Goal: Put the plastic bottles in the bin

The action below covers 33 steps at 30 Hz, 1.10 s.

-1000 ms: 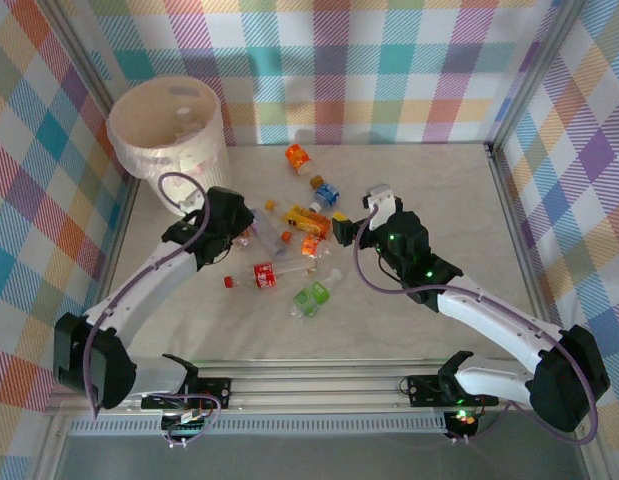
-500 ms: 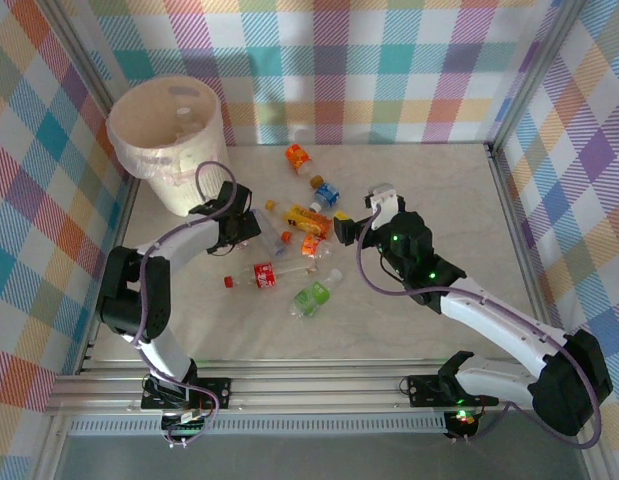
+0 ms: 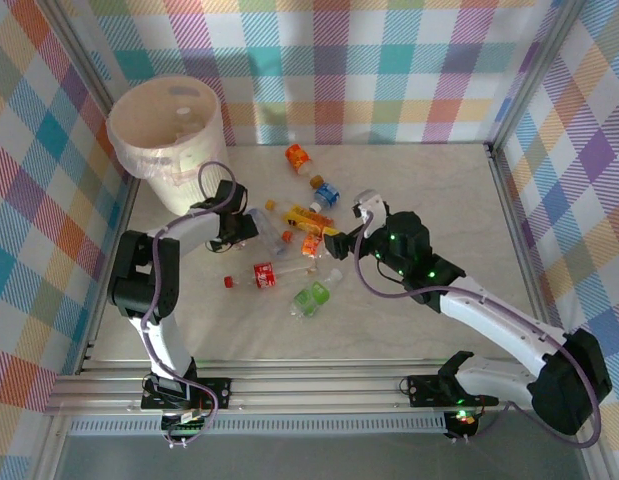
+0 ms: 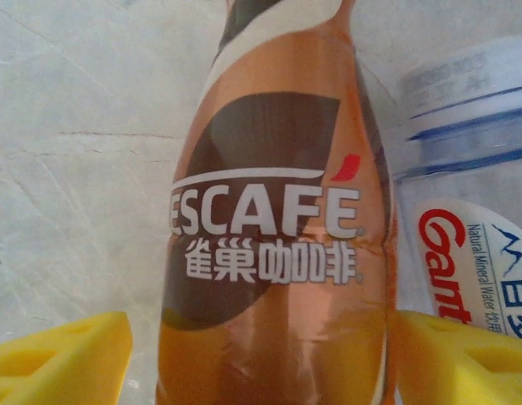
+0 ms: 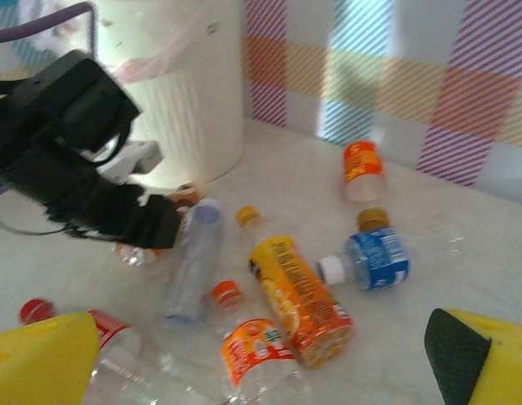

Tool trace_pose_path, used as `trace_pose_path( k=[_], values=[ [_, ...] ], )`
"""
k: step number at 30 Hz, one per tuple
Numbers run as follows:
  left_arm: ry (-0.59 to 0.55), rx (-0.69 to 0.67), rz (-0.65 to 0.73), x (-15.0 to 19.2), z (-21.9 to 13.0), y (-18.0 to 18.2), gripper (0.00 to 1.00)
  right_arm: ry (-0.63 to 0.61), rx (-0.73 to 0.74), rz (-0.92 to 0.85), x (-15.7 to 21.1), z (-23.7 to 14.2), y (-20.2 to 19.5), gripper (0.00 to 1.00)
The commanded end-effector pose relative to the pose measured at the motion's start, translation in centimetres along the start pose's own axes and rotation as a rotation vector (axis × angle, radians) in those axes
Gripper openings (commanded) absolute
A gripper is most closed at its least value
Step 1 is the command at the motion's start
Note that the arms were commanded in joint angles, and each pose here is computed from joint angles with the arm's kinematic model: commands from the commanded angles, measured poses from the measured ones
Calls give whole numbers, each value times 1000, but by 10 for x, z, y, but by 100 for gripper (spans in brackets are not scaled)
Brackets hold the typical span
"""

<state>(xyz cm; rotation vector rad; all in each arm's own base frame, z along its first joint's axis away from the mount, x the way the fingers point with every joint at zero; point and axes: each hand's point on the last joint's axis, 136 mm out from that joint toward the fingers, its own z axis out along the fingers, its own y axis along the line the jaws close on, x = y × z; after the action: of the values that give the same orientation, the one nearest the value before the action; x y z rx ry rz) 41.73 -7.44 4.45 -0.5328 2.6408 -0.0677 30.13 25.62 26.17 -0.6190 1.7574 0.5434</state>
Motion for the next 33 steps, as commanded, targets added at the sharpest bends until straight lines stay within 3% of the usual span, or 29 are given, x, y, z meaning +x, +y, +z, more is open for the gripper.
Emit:
trace_pose_path(
  k=[1, 14, 25, 33],
  values=[
    [5, 38, 13, -5, 8, -7, 78, 21, -140, -27, -5, 5, 25, 100],
    [27, 46, 52, 7, 19, -5, 67, 50, -155, -31, 4, 13, 27, 100],
    [-50, 86, 67, 1, -12, -10, 52, 32, -127, -12, 3, 21, 22, 100],
    [-177, 161, 121, -7, -49, -29, 51, 37, -157, -6, 1, 19, 27, 100]
  ],
)
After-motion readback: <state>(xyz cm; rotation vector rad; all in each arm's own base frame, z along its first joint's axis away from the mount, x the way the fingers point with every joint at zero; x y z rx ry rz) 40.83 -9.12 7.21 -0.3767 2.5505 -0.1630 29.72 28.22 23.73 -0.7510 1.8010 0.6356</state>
